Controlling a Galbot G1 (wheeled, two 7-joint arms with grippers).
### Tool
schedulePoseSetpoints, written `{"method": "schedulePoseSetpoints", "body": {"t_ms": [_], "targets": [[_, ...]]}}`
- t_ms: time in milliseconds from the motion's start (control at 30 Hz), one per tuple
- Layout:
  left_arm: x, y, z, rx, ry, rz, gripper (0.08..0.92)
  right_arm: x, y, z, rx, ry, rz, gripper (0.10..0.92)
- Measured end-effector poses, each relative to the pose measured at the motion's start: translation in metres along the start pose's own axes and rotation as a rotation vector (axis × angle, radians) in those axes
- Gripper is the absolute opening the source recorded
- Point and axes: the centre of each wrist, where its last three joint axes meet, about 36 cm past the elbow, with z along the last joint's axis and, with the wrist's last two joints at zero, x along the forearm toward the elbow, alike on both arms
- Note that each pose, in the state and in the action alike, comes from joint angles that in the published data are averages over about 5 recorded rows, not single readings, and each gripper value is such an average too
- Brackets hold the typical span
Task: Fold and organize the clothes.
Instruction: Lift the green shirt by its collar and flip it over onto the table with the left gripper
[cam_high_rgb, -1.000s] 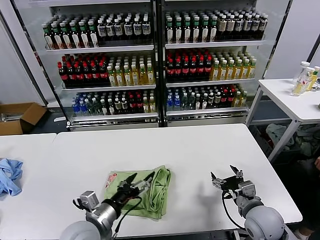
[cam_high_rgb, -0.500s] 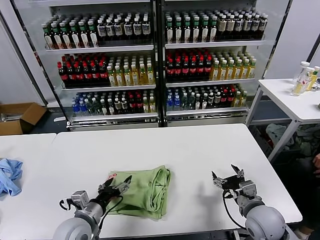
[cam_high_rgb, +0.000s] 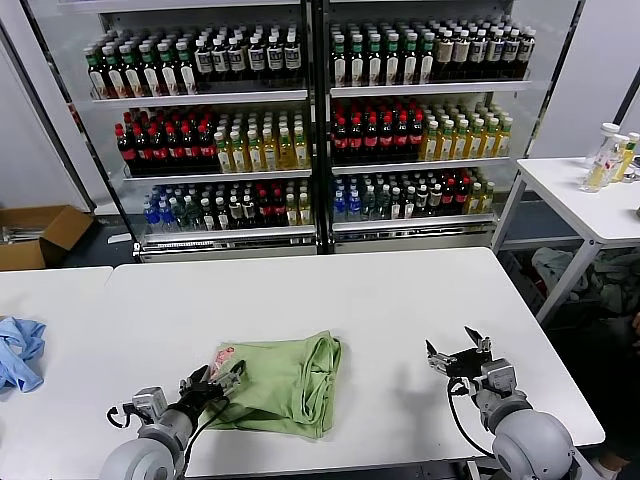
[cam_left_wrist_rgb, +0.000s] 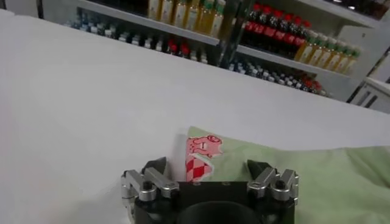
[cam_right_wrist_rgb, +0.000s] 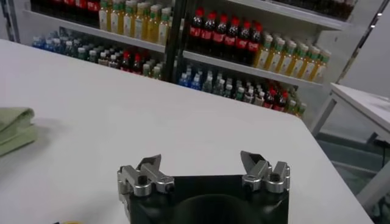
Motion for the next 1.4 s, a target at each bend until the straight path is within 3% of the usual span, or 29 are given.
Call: {"method": "schedulePoseSetpoints", "body": {"t_ms": [200, 633, 900, 1200, 1400], "targets": [[0.000, 0.001, -0.002, 0.060, 0.018, 0.049, 0.787, 0.001, 0.001, 0.000, -0.004, 0.001, 0.000, 0.823], [-0.003, 0.013, -0.002, 0.246, 0.034, 0.117, 0.420, 0.002, 0.001, 0.002, -0.010, 0.005, 0.006, 0.823], [-0.001, 0.020, -0.005, 0.355, 0.022, 0.154, 0.203, 0.001, 0.002, 0.002, -0.012, 0.004, 0.007, 0.823], [0.006, 0.027, -0.013, 0.444, -0.004, 0.185, 0.159, 0.002, -0.001, 0.000, -0.008, 0.000, 0.012, 0.823], [0.020, 0.052, -0.034, 0.442, -0.061, 0.147, 0.143, 0.000, -0.003, -0.002, -0.009, -0.008, 0.015, 0.823]]}}
